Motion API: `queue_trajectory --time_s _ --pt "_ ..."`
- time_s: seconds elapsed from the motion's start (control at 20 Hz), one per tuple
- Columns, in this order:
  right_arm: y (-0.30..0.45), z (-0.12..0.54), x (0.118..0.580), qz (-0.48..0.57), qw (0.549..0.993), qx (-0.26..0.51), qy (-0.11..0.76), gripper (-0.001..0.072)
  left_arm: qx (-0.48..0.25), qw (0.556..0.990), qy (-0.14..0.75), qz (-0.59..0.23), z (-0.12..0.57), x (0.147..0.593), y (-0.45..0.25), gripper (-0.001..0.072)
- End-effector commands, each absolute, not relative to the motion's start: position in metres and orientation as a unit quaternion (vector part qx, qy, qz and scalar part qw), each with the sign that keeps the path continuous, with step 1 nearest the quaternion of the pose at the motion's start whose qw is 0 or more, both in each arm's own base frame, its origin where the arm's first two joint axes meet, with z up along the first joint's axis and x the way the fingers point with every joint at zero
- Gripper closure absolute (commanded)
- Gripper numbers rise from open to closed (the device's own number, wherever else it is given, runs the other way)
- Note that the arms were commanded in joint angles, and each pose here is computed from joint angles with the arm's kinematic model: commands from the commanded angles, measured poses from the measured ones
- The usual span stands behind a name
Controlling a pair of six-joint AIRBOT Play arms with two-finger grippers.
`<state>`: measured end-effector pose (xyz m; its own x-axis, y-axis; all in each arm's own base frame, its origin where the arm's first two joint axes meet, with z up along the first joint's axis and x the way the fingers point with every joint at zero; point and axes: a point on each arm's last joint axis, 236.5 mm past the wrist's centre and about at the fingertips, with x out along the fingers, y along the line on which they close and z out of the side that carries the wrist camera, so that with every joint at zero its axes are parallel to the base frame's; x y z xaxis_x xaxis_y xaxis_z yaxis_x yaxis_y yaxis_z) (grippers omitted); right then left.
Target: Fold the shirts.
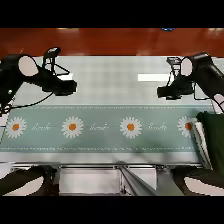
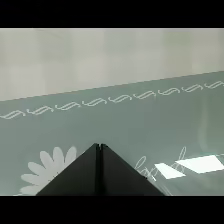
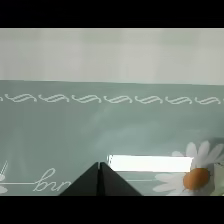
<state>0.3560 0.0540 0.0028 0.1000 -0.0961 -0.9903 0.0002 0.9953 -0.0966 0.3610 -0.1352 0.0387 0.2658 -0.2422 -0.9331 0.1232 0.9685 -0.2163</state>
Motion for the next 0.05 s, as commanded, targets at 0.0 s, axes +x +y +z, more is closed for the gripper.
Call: queue_trajectory --time_s 0.0 --pt "0.0542 0.0030 0.3563 -0.033 0.741 -0.036 0.670 0.0683 -0.050 0.793 0.596 -0.115 0.0382 0.3608 -0.1352 0.0686"
